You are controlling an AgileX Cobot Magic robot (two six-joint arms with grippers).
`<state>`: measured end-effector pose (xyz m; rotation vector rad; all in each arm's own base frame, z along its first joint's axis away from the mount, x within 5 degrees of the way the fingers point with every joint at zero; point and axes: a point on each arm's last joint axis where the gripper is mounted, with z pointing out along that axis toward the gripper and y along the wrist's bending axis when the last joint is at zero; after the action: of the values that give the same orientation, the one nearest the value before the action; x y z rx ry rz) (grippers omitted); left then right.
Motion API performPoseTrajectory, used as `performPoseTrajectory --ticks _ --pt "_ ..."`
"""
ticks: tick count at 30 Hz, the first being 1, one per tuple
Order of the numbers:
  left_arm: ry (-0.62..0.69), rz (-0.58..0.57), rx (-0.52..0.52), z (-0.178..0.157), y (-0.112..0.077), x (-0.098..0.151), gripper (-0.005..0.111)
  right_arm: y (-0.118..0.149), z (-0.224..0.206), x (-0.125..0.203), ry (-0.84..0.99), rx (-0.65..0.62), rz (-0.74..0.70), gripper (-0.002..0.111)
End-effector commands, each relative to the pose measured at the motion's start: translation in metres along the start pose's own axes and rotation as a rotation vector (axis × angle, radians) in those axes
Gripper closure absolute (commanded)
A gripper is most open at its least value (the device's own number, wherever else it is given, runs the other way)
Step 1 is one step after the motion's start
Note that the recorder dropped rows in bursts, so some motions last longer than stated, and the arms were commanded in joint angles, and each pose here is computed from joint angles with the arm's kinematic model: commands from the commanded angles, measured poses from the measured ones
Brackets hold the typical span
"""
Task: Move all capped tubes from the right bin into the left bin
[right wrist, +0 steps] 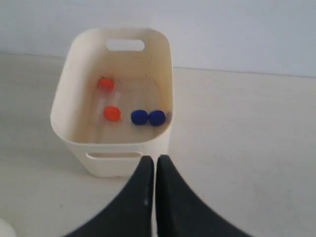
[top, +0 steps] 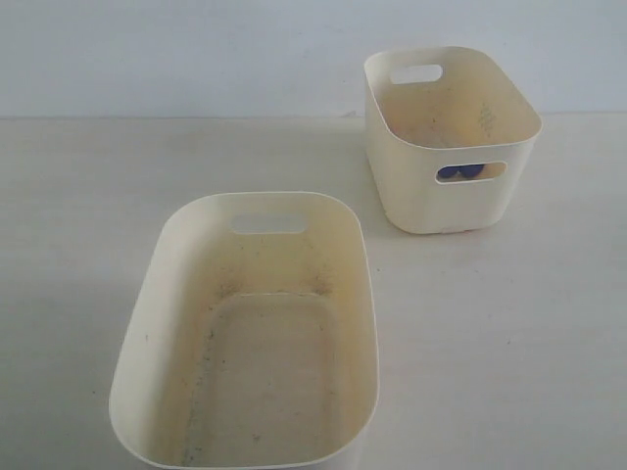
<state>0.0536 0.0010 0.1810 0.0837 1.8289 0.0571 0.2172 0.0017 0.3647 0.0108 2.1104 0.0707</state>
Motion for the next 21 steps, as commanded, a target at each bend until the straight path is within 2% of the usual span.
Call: performPoseTrajectory --ticks 1,3,8,14,21 --pt "-0.009 -0.020 0.005 0.000 0.000 -0.002 0.102 0.003 0.023 -0.012 -0.100 -0.063 0.151 0.107" --pt "-0.009 -0.020 0.005 0.000 0.000 -0.002 0.102 0.004 0.037 -0.013 -0.102 -0.075 0.159 0.107" --pt "-0.009 -0.020 0.005 0.000 0.000 -0.002 0.102 0.020 0.078 -0.022 0.032 -0.139 0.027 0.107" --pt "-0.009 -0.020 0.005 0.000 0.000 -0.002 0.102 0.033 0.130 -0.070 0.208 -0.208 0.032 0.107" --pt "-0.009 -0.020 0.005 0.000 0.000 -0.002 0.102 0.028 0.190 -0.116 0.430 -0.116 0.018 0.107"
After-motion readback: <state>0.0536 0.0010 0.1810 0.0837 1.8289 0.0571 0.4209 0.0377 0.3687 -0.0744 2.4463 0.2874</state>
